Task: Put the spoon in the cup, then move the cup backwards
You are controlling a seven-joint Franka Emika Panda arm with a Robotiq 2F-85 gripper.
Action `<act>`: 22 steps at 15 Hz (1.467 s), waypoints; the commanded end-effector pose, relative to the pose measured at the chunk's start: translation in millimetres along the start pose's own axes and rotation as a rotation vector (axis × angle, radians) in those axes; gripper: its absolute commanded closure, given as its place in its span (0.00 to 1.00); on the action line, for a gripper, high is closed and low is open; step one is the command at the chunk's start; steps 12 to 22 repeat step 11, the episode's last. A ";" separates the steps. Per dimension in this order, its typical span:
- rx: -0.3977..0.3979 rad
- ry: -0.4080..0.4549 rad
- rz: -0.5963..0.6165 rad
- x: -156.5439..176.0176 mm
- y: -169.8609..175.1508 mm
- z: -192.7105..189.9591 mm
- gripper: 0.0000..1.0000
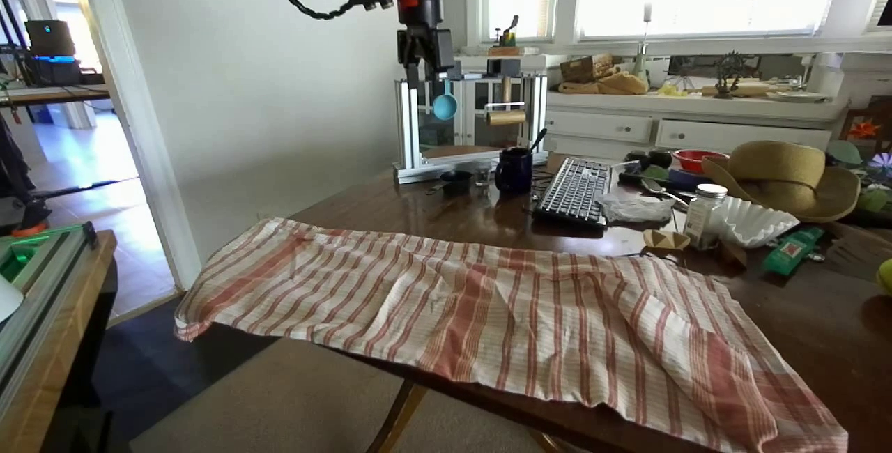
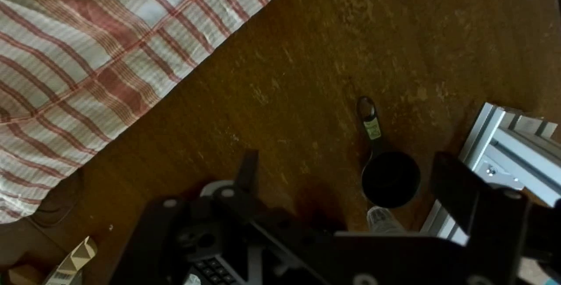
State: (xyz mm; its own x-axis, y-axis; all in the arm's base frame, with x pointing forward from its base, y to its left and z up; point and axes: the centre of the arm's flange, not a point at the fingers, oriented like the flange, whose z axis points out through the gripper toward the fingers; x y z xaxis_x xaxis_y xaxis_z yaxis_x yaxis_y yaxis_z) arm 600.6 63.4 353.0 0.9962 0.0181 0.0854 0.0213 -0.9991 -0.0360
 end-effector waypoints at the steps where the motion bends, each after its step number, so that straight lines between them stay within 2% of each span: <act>1: -0.082 0.036 -0.027 -87.0 -14.6 -6.1 0.00; 3: -0.113 0.016 -0.054 -113.3 -17.3 -7.0 0.00; 4: -0.074 0.000 -0.051 -58.2 -17.7 -0.4 0.00; 5: -0.080 -0.005 -0.055 -67.8 -18.7 -1.2 0.00; 22: -0.078 0.004 -0.053 -61.2 -18.1 -3.3 0.00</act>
